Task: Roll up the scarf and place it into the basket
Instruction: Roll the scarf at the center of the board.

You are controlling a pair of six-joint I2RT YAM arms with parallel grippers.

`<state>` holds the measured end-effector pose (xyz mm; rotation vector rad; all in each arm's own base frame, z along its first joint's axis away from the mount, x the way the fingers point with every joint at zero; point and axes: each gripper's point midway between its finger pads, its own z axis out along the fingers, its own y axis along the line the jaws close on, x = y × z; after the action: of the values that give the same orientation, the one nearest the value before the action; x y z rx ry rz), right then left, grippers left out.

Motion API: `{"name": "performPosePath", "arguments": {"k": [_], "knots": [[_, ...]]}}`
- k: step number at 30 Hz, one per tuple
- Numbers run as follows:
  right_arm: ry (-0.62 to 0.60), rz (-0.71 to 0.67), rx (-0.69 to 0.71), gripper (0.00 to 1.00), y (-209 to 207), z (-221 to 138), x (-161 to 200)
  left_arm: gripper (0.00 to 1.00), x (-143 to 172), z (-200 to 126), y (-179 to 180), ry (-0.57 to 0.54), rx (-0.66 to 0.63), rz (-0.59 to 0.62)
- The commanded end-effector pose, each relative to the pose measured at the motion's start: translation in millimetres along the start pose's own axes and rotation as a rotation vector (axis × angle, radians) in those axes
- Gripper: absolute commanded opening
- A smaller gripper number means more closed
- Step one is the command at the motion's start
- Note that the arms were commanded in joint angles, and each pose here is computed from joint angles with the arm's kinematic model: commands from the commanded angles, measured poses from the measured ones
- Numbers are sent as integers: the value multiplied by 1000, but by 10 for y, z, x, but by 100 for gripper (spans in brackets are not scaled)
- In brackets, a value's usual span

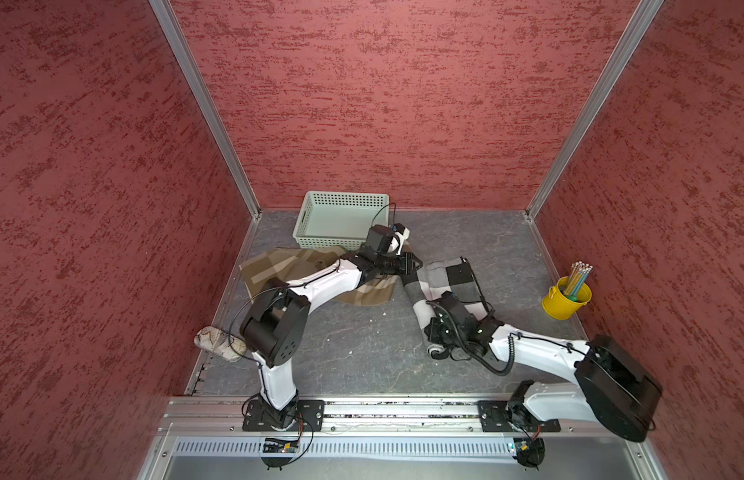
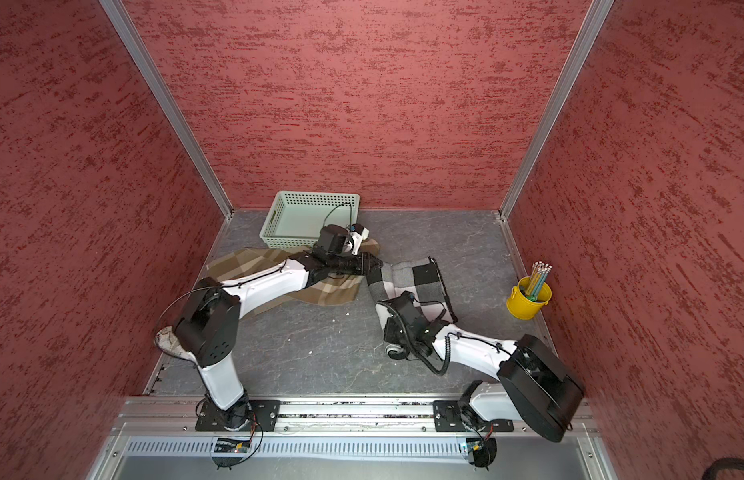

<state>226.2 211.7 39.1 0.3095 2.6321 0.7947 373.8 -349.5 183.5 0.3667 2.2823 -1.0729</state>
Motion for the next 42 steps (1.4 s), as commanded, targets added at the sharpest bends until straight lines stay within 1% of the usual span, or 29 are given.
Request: {"name": "performPosePath", "arguments": {"k": [1,2,4,6,9,12,14,16,21,22,24,26,28,29,32,34,37,42], "knots": [[25,175,-262,7,297,-173,-132,44,461,42,205,110,-74,62],[21,218,-278,7,248,-208,-177,47,528,62,196,123,-67,92],[28,306,-328,7,152,-250,-221,47,639,140,127,149,-35,161],[39,391,-387,7,62,-274,-247,47,748,266,55,166,-14,264],[82,459,-422,7,-41,-259,-208,46,889,472,-50,198,-6,423],[108,512,-452,7,-110,-246,-185,43,971,658,-129,236,-16,522],[115,555,-489,6,-142,-254,-187,40,988,767,-171,245,-10,548],[123,580,-502,6,-183,-245,-175,38,1002,856,-181,249,6,541],[143,588,-461,7,-289,-155,-107,37,1030,1099,-96,278,7,509],[145,585,-450,8,-304,-142,-99,36,1053,1164,-62,291,2,501],[147,576,-410,16,-355,-119,-80,34,1128,1284,18,333,-7,481],[138,537,-325,25,-434,-114,-85,31,1217,1392,104,380,-30,449],[104,474,-175,38,-585,-170,-121,30,1260,1451,177,402,-52,413],[70,431,-94,42,-661,-248,-174,29,1275,1466,198,408,-57,393],[-37,322,113,52,-838,-573,-356,27,1307,1480,242,416,-61,352],[-96,275,200,54,-898,-775,-446,26,1332,1493,251,421,-64,334],[-155,185,297,54,-867,-985,-534,24,1368,1519,269,436,-66,298],[-242,-15,465,56,-608,-1173,-654,24,1397,1550,309,450,-87,229]]}}
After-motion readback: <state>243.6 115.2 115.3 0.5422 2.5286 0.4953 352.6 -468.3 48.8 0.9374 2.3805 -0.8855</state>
